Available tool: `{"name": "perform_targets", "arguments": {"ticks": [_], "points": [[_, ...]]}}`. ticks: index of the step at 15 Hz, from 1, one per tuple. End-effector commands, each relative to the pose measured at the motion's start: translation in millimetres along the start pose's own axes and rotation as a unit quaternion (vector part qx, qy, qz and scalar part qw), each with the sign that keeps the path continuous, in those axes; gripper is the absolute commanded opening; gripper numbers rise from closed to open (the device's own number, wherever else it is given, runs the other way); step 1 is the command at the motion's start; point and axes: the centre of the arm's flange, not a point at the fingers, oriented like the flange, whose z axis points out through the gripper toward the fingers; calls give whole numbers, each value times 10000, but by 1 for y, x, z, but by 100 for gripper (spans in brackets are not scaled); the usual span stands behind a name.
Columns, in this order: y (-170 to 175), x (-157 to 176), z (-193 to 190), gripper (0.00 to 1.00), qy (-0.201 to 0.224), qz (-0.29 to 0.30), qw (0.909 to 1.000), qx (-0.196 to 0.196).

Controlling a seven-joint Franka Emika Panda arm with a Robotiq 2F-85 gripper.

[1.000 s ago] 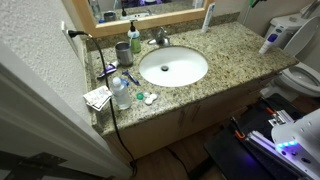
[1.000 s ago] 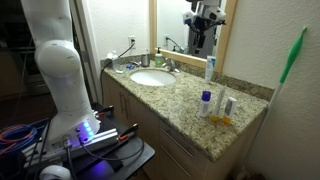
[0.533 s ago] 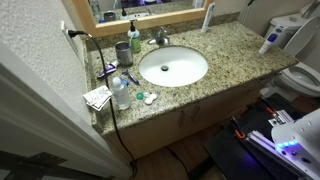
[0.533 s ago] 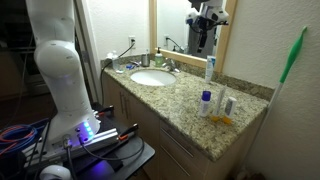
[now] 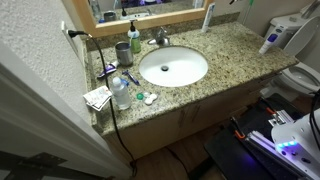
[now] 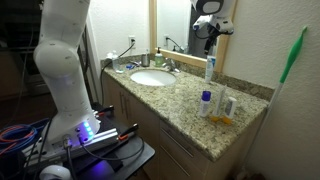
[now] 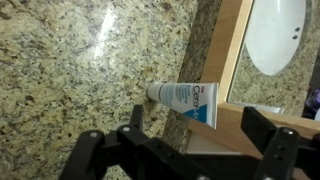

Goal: Move the tube near the mirror towards you

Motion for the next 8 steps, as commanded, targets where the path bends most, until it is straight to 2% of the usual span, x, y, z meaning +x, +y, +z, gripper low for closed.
{"name": "perform_targets", "arguments": {"ticks": [1,4,8], "points": [[-3,2,4,100,13,67,10000,-8],[-10,9,17,100,129,127,9998,-110],[-21,7,38,100,103,-55,9999,-43]]}}
